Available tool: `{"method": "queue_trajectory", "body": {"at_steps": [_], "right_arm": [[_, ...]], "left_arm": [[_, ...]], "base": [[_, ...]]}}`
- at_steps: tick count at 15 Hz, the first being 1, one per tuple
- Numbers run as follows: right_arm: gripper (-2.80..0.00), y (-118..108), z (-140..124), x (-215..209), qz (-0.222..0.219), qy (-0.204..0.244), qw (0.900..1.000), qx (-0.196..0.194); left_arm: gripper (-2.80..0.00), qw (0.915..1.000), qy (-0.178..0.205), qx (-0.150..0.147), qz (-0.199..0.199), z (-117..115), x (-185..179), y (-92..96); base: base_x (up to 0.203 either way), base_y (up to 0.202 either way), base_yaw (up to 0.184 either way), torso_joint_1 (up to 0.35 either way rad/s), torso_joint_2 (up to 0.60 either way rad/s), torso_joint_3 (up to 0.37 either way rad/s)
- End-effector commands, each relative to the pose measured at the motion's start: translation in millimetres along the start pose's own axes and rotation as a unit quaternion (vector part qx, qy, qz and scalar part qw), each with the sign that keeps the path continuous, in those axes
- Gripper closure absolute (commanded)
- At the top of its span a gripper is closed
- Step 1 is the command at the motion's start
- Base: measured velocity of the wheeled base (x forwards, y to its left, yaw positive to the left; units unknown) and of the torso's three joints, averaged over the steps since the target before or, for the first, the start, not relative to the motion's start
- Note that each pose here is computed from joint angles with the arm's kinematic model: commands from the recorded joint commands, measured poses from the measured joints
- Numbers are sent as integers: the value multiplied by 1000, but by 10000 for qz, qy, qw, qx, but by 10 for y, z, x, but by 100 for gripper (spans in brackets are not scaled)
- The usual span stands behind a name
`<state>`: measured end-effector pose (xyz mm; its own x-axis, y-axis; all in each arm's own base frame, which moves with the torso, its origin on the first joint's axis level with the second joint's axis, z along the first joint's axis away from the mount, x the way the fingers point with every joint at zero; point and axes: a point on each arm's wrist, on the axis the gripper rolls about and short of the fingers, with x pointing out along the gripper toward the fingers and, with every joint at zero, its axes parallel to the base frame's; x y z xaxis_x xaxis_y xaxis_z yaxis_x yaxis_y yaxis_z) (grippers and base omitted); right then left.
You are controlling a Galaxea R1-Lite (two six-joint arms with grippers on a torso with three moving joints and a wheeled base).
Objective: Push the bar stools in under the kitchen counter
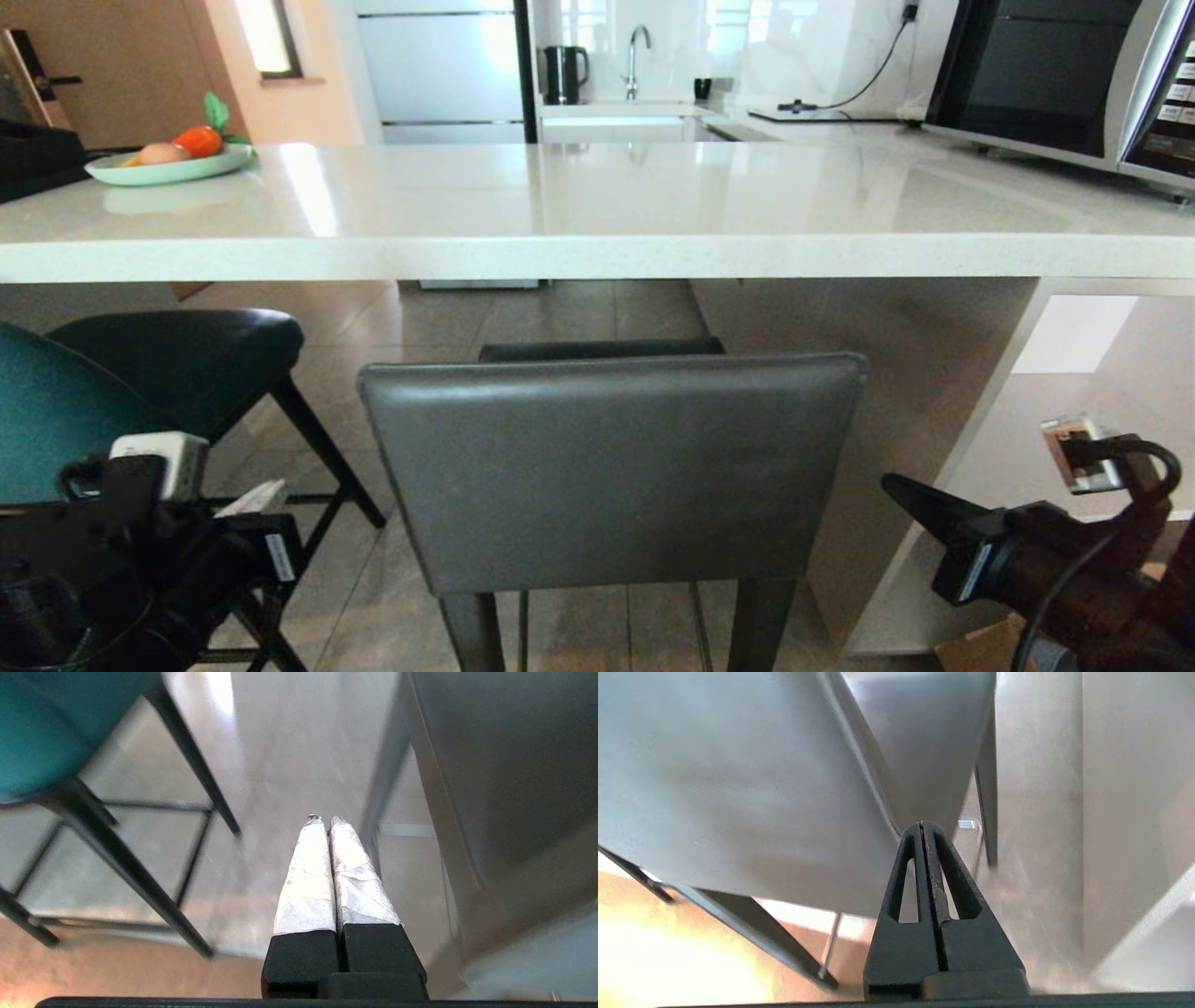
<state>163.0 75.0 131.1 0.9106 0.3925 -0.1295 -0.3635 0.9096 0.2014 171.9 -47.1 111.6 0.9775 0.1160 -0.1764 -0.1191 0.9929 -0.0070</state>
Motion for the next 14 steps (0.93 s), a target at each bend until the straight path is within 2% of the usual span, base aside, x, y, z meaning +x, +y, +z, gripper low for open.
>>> {"method": "queue_trajectory", "body": {"at_steps": [1,3,5,8,11,13,14], "right_arm": [[0,23,101,-175,95,-368,9993,-1],[0,27,121,-246,115,-475,9988,-14],[0,3,154,-496,85,-825,9964,-146],[0,-121,270,-896,-578,-1522,9855,-471],[0,-116,337,-1357,-1145,-1973,9713,-671],[0,-32,331,-1681,-1324,-2067,9660,-806],[0,18,316,-1824,-1402,-1960,9670,-832]], "left_arm": [[0,9985,-523,-160,54,146,-260,96],[0,9977,-650,-187,105,176,-419,146],[0,9937,-1055,-354,146,271,-622,249],[0,9854,-1559,-578,354,460,-882,413],[0,9751,-2068,-751,289,669,-1098,499],[0,9696,-2301,-686,481,712,-1248,584],[0,9682,-2366,-636,505,705,-1321,616]], "base": [[0,0,0,0,0,0],[0,0,0,0,0,0],[0,0,0,0,0,0],[0,0,0,0,0,0],[0,0,0,0,0,0],[0,0,0,0,0,0],[0,0,0,0,0,0]]}}
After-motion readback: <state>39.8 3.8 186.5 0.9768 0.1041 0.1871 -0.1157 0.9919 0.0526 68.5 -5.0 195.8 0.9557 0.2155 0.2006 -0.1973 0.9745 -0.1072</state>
